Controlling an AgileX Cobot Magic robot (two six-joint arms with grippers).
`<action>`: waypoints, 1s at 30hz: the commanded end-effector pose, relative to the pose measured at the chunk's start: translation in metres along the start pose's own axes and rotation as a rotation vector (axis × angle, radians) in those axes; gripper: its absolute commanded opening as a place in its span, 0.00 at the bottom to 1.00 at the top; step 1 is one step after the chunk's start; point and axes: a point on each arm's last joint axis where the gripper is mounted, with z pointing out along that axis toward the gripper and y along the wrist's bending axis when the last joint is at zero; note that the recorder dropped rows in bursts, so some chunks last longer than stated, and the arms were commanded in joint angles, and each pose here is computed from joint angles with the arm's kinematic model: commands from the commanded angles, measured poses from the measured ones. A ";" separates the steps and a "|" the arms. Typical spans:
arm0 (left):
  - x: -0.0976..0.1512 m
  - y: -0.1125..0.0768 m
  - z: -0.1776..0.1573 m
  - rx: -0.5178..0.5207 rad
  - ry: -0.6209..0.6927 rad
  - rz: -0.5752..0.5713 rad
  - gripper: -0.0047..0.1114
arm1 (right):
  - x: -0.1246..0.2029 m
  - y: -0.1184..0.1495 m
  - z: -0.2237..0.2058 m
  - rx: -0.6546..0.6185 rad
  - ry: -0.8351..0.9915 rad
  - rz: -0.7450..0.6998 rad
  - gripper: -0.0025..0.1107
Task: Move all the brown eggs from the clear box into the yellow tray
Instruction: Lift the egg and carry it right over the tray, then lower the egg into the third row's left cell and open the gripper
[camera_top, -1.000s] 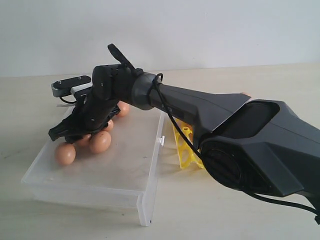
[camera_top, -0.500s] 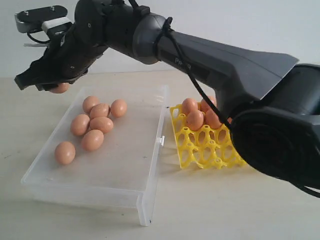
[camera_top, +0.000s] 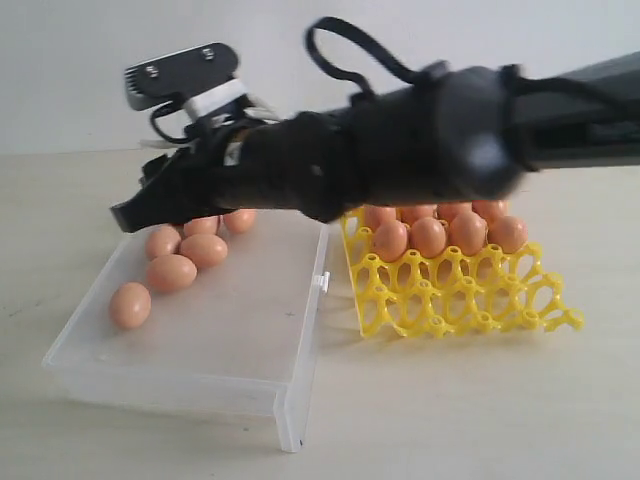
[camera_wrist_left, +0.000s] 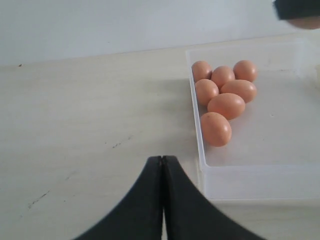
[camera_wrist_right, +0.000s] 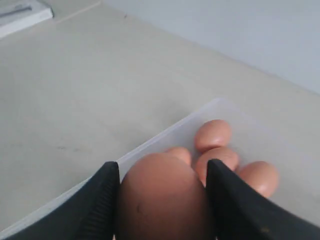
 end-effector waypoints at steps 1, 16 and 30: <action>-0.002 0.000 -0.001 -0.003 -0.019 -0.002 0.04 | 0.016 -0.030 -0.064 0.141 -0.177 0.059 0.02; -0.002 0.000 -0.001 -0.003 -0.019 -0.002 0.04 | 0.097 -0.107 -0.081 0.362 0.109 0.266 0.02; -0.002 0.000 -0.001 -0.003 -0.019 -0.002 0.04 | 0.112 -0.119 -0.053 0.376 0.155 0.340 0.02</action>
